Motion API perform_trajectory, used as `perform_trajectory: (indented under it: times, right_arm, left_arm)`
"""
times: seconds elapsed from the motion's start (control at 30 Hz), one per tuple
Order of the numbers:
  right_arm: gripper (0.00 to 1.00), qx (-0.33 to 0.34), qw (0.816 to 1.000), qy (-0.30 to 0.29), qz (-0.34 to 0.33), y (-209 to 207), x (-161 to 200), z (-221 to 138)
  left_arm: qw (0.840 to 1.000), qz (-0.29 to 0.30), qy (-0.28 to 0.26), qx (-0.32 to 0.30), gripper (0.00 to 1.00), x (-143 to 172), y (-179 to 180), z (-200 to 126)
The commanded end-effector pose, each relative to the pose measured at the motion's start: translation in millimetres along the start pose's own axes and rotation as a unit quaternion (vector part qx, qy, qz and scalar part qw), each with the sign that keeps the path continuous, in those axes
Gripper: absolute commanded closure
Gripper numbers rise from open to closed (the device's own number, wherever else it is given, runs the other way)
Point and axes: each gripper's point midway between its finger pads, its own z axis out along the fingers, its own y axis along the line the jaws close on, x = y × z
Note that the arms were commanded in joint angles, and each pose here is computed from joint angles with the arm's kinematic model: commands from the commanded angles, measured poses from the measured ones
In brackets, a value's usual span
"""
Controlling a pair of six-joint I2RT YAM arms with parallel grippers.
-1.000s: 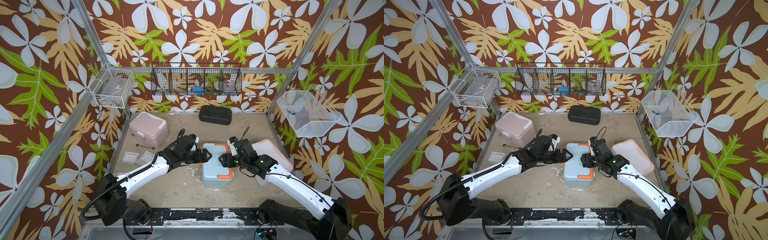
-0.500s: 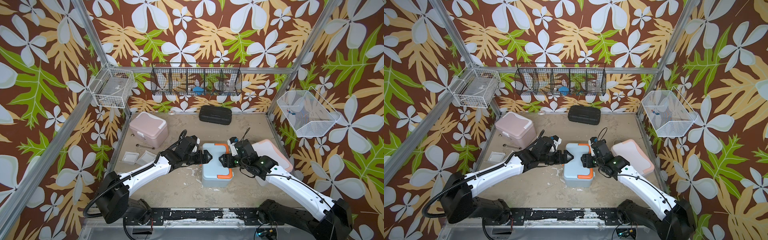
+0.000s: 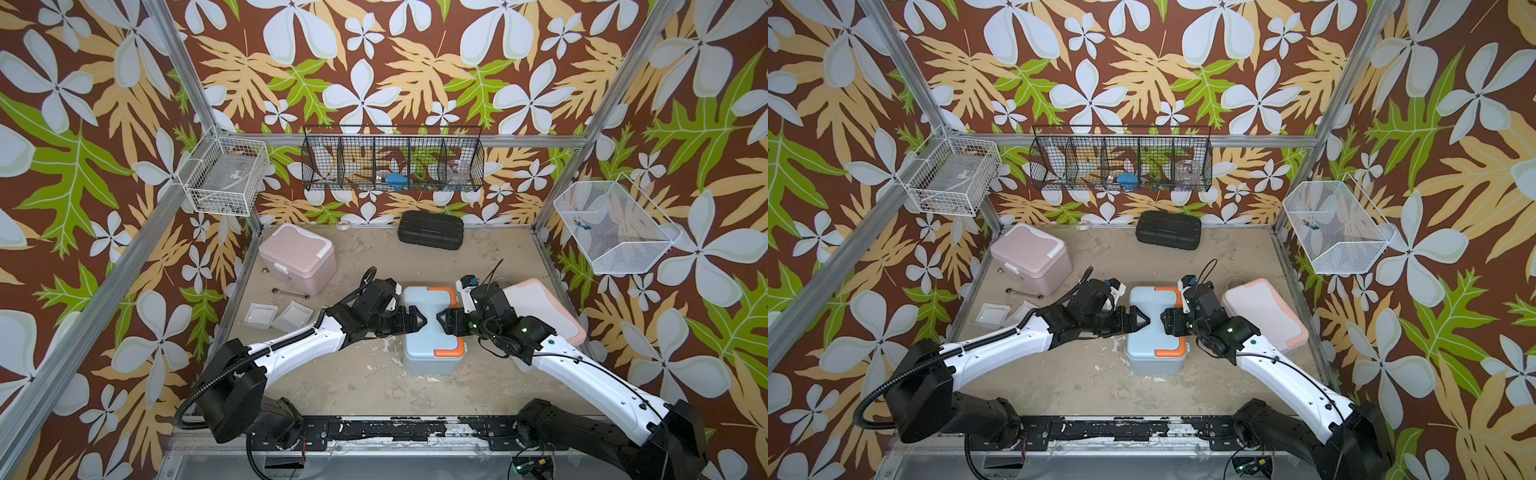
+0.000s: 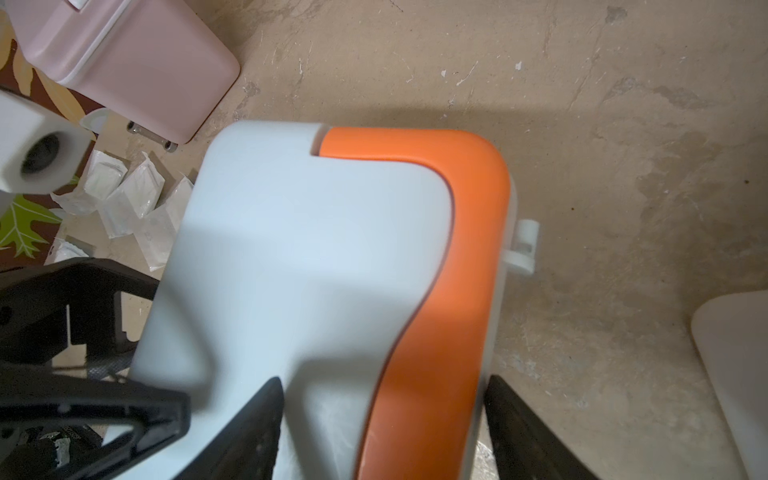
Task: Open first aid kits and take out gauze
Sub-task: Move the first aid kit to the center of the board.
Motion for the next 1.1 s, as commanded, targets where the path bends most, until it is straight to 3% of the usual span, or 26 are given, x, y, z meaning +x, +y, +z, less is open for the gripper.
perform_trajectory:
  times: [0.0,0.33,0.8,1.07]
  right_arm:
    - [0.25,0.018,0.997,0.07,-0.001,-12,35,2]
    - [0.25,0.053,0.998,0.041,0.016,-39,5,6]
    - [0.25,0.083,0.993,-0.005,0.083,-90,-47,26]
    - [0.19,0.092,0.991,-0.034,0.087,-94,-75,8]
  left_arm:
    - [0.997,0.016,-0.014,0.07,0.08,-12,-35,0]
    - [0.997,0.026,-0.022,0.07,0.08,-34,-45,29]
    - [0.997,0.035,-0.04,0.051,0.08,-89,-56,81]
    - [0.996,0.045,-0.066,0.047,0.06,-111,-57,60]
